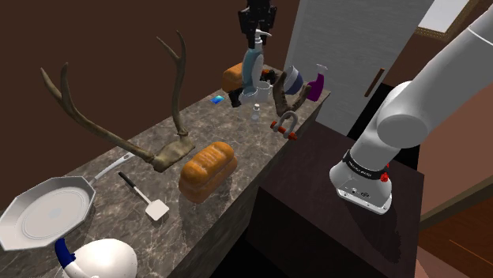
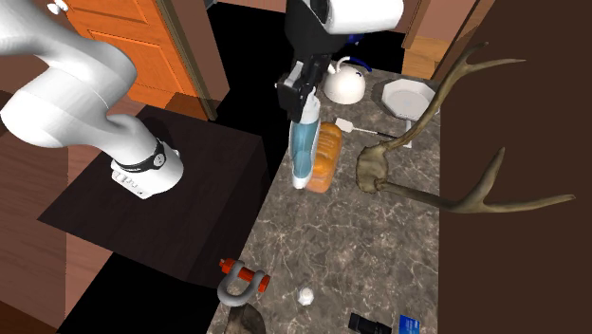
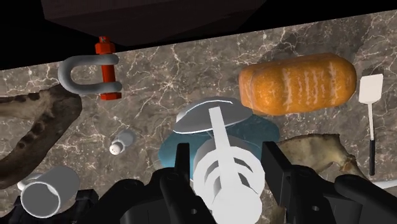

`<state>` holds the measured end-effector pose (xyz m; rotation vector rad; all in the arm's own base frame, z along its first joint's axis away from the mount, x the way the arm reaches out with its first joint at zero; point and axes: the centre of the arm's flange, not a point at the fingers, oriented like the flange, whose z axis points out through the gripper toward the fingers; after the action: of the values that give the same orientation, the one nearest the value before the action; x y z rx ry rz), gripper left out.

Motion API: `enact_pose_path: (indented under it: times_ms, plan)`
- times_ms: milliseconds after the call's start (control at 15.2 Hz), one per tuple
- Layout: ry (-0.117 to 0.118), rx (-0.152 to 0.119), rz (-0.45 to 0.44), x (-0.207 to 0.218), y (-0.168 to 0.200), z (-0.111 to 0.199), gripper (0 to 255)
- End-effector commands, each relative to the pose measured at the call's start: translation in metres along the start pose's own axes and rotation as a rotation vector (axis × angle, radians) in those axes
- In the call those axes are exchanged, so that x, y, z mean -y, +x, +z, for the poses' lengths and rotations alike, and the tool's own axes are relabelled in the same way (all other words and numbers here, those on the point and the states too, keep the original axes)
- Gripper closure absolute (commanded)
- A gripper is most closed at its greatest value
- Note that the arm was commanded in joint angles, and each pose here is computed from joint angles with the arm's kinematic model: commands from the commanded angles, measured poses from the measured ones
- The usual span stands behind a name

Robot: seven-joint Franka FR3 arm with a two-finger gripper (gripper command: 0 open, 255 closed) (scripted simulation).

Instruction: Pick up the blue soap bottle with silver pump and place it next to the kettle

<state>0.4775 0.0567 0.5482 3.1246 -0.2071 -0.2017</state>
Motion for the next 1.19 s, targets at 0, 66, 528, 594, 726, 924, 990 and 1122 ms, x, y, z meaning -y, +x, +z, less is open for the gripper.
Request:
enact_pose_path:
  times_ms: [0, 66, 528, 594, 726, 924, 990, 1122]
  plan:
    - [0.000, 0.000, 0.000, 0.013, -0.003, -0.004, 255]
    - [0.000, 0.000, 0.000, 0.026, -0.005, -0.004, 255]
    - [0.000, 0.000, 0.000, 0.116, -0.022, -0.004, 255]
    - [0.000, 0.000, 0.000, 0.129, -0.025, -0.004, 255]
    - [0.000, 0.000, 0.000, 0.155, -0.029, -0.003, 255]
    - [0.000, 0.000, 0.000, 0.194, -0.037, -0.003, 255]
    - [0.000, 0.000, 0.000, 0.207, -0.039, -0.003, 255]
    - [0.000, 0.000, 0.000, 0.233, -0.044, -0.003, 255]
